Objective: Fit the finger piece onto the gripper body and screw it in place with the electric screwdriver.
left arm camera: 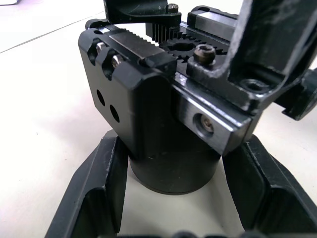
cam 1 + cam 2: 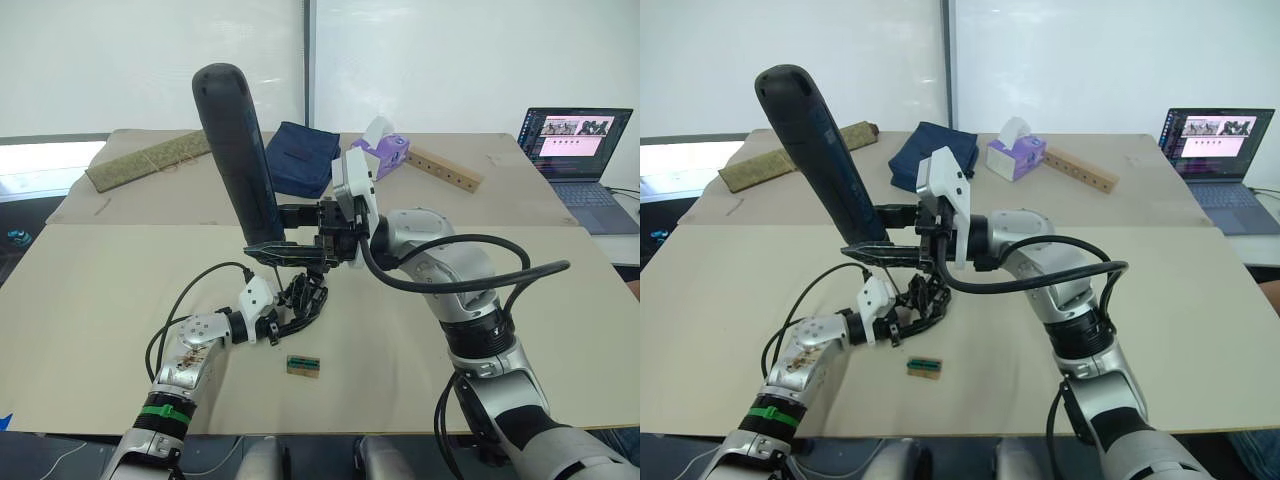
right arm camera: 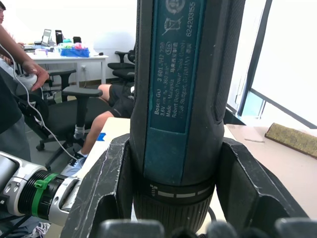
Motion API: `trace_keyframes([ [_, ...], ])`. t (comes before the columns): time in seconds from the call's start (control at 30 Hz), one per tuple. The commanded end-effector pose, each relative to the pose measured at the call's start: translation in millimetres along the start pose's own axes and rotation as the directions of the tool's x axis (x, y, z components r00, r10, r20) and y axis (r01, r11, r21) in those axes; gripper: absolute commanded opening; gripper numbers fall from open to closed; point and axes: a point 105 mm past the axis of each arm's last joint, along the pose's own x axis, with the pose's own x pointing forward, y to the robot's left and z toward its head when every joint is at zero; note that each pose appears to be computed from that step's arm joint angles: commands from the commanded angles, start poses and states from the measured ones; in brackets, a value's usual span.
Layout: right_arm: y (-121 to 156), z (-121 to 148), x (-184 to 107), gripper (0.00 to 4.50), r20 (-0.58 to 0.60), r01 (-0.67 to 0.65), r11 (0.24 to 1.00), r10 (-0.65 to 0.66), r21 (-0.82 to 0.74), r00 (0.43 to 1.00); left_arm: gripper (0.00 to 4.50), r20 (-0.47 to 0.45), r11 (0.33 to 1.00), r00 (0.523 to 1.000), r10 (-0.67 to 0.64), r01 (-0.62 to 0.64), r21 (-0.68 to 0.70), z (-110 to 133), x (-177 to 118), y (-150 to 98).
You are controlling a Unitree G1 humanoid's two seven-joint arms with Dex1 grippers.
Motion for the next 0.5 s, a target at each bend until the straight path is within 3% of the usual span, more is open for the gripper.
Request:
trace_keyframes([
  [0.03,0.0,13.6,-1.1,1.93,0.040,0.006,0.998,-0.003,-0.055,0.999,2.26,-0.060,0.997,0.997,-0.050,0.046,-0.061,-20.5,3.4,-15.0],
  [0.5,-1.5,8.1,-2.4,1.93,0.035,0.020,0.999,-0.018,-0.050,0.999,2.26,-0.064,0.997,0.997,-0.052,0.049,-0.060,-20.6,3.2,-14.6],
])
